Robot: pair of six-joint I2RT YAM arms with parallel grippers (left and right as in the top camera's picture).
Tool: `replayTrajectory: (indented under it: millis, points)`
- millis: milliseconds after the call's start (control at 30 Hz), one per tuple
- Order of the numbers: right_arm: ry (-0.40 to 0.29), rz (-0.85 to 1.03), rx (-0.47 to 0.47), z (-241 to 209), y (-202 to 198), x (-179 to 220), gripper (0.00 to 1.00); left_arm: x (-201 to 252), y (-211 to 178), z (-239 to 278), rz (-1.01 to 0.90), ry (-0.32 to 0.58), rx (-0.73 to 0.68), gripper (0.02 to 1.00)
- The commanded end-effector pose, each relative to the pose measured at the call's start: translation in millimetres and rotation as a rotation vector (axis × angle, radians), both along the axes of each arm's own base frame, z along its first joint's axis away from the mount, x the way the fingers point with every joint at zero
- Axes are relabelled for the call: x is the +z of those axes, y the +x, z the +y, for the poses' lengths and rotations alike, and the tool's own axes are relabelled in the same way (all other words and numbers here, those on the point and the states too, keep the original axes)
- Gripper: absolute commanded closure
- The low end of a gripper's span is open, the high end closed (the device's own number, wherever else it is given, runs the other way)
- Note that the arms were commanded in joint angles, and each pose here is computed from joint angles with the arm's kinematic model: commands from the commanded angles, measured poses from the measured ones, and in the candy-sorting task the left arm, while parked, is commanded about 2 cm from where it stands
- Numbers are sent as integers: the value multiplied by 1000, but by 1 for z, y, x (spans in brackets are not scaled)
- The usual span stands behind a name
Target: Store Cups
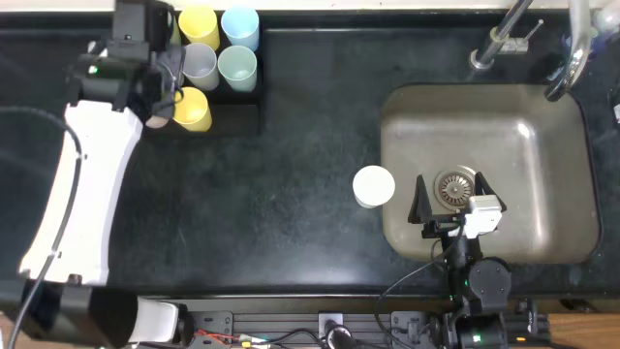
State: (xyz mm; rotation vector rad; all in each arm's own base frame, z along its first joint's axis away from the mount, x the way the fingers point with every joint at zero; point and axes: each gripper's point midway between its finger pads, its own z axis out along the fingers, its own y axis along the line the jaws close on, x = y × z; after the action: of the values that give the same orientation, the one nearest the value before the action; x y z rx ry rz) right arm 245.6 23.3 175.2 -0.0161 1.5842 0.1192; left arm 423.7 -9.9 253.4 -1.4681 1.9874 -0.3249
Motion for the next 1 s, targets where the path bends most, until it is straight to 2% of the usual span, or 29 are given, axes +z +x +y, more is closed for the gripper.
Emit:
replayTrajectory:
  millis: [33,167,233,367,467,567,700,867,1000]
  points:
    - [-3,-3,4,1,0,-3,3,43,20,-14,-92,422,-463,226]
    - [-3,-3,4,1,0,-3,3,77,37,-44,-218,680,-753,187]
    - [-3,-3,4,1,0,-3,5,90,40,-56,-274,762,-843,139]
    - [-3,-3,4,1,0,-3,3,104,46,-69,-346,847,-932,64]
    - [-3,-3,4,1,0,-3,5,114,42,-67,-363,911,-954,18]
    - [-3,-3,4,1,0,-3,3,128,32,-60,-422,976,-941,18]
    - [-3,-3,4,1,0,-3,3,135,7,-45,-572,1013,-875,18]
    - [-3,-3,4,1,0,-3,5,117,-33,-27,-732,1062,-809,18]
    - [-3,-3,4,1,0,-3,5,85,-58,-23,-761,1072,-803,18]
